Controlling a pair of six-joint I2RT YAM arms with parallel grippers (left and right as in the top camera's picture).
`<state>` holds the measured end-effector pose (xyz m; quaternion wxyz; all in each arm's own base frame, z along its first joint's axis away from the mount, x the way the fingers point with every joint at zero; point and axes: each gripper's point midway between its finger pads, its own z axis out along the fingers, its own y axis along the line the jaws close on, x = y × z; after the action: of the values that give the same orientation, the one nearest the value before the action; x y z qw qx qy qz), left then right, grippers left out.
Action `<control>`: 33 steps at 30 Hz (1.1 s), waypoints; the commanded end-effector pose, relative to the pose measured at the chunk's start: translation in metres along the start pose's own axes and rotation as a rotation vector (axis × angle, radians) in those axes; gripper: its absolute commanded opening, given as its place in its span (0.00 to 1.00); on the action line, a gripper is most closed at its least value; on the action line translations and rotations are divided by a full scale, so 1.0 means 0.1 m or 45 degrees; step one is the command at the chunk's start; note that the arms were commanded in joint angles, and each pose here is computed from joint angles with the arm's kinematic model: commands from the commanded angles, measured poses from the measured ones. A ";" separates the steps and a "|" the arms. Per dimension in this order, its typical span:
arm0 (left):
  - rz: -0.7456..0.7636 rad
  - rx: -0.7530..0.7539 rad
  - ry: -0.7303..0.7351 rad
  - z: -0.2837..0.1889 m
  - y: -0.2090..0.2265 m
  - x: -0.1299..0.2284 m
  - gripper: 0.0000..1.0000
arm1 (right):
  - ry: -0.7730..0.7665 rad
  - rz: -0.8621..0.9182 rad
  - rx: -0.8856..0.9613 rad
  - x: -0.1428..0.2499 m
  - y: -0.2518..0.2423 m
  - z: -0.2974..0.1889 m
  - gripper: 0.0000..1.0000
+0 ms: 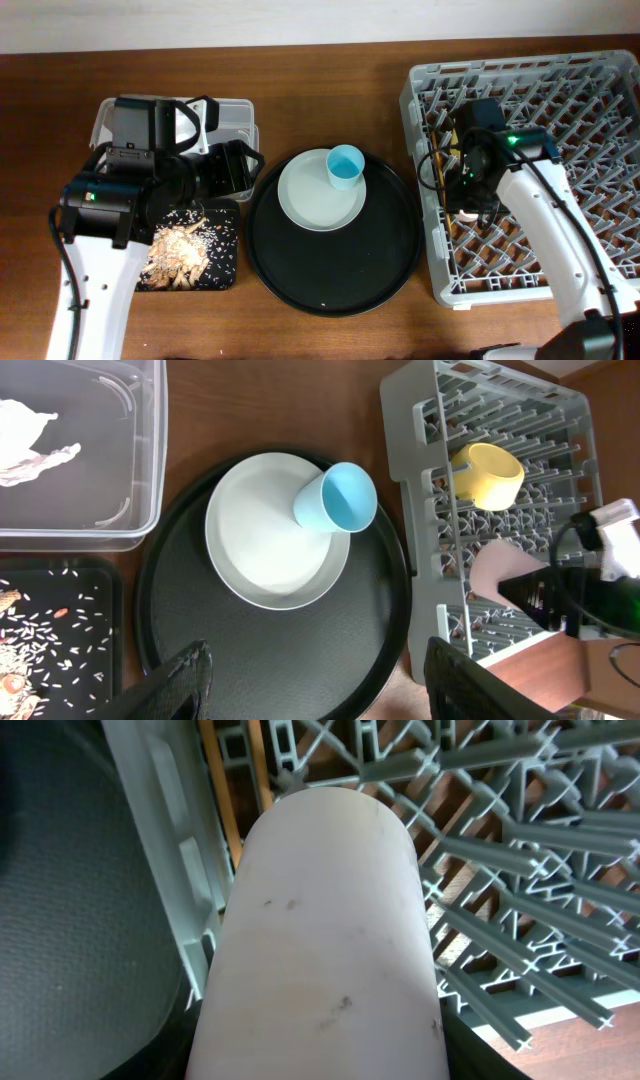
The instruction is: Sort waste into correct bins and load items into the dishwasher rack
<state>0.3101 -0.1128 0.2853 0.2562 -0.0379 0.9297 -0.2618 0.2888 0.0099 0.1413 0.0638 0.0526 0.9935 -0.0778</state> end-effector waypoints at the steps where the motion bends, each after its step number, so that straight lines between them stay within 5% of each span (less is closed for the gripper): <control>1: -0.001 -0.015 0.002 0.02 0.03 0.00 0.67 | 0.010 0.013 0.026 0.02 -0.02 0.04 0.47; 2: 0.000 -0.015 0.001 0.02 0.03 0.00 0.68 | 0.010 0.012 0.026 0.02 -0.02 0.05 0.63; 8: 0.000 -0.015 0.001 0.02 0.03 0.00 0.74 | 0.015 0.013 -0.009 0.02 0.03 0.04 0.79; 15: 0.017 -0.004 0.000 0.06 -0.01 -0.01 0.67 | -0.059 0.024 -0.052 -0.10 0.04 -0.27 0.79; 22: 0.093 -0.136 0.087 0.64 -0.15 0.10 0.38 | -0.318 0.050 -0.182 -0.21 -0.04 -1.31 0.78; 33: 0.130 -0.134 0.208 2.06 -0.26 0.22 0.36 | -0.363 0.057 -0.192 0.08 -0.16 -1.58 0.78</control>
<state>0.3819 -0.2334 0.1710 0.2102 0.0348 0.9524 -0.2180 0.2613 0.0187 0.2959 0.2098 0.0577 0.9760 -0.0117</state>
